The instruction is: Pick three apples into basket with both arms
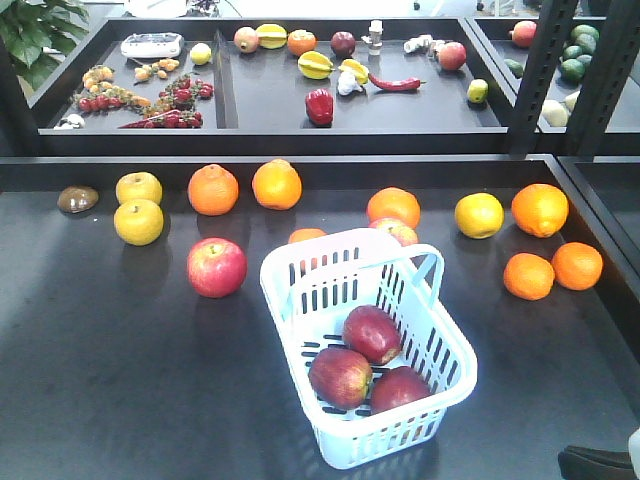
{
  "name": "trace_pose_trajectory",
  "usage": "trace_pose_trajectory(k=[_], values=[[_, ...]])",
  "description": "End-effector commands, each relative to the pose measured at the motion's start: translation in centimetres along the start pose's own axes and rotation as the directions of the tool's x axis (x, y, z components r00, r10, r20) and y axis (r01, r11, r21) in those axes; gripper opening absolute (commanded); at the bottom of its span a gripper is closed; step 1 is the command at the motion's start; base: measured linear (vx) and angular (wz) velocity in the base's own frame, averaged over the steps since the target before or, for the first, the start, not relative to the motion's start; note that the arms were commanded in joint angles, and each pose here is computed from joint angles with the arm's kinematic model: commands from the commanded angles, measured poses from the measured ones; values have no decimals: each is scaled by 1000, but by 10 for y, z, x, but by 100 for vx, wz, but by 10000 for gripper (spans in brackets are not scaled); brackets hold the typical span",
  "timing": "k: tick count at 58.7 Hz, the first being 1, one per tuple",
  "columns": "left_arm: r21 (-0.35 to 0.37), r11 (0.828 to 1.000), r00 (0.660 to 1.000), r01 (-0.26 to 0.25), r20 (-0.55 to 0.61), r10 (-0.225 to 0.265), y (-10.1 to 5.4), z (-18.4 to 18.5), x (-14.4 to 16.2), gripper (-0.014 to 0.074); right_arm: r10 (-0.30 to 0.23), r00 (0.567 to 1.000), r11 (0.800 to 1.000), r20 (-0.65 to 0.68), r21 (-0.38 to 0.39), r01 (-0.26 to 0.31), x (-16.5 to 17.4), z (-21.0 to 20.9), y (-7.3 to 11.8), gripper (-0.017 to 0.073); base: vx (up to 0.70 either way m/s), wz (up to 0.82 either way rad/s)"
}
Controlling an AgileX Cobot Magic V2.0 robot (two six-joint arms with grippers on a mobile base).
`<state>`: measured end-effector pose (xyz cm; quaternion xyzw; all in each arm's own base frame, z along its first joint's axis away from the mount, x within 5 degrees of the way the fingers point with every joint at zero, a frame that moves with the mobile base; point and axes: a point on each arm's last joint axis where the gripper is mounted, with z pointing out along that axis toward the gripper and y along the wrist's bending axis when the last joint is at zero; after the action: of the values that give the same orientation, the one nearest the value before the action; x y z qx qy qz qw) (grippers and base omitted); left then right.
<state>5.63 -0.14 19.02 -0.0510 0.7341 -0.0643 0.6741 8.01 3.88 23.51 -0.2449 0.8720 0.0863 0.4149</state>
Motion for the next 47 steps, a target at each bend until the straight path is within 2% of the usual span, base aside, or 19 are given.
trace_pose_trajectory(k=[1, 16, 22, 27, 31, 37, 40, 44, 47], values=[[21, 1000, 994, 12, 109, -14, -3, -2, -16, -6, -2, 997, 1000, 78, 22, 0, -13, -4, -2, -9, 0, 0], [21, 1000, 994, 12, 109, -14, -3, -2, -16, -6, -2, 996, 1000, 87, 23, 0, -12, -5, -2, -9, 0, 0], [21, 1000, 994, 12, 109, -14, -3, -2, -16, -6, 6, 983, 999, 182, 41, -13, -11, -9, -2, -9, 0, 0], [21, 1000, 994, 12, 109, -14, -3, -2, -16, -6, 1, 946, 996, 323, 84, -30, -4, -6, -4, -9, 0, 0], [21, 1000, 994, 12, 109, -14, -3, -2, -16, -6, 9, 923, 994, 385, 101, -51, 10, 0, -4, -9, 0, 0], [21, 1000, 994, 12, 109, -14, -3, -2, -16, -6, 68, 914, 989, 400, 92, -114, 32, 6, -3, -9, 0, 0], [21, 1000, 994, 12, 109, -14, -3, -2, -16, -6, 109, 910, 981, 400, 105, -164, 40, 7, -4, -9, 0, 0], [21, 1000, 994, 12, 109, -14, -3, -2, -16, -6, 157, 897, 961, 414, 145, -235, 48, 7, -7, -9, 0, 0], [21, 1000, 994, 12, 109, -14, -3, -2, -16, -6, 201, 875, 937, 440, 174, -303, 53, 7, -10, -9, 0, 0]])
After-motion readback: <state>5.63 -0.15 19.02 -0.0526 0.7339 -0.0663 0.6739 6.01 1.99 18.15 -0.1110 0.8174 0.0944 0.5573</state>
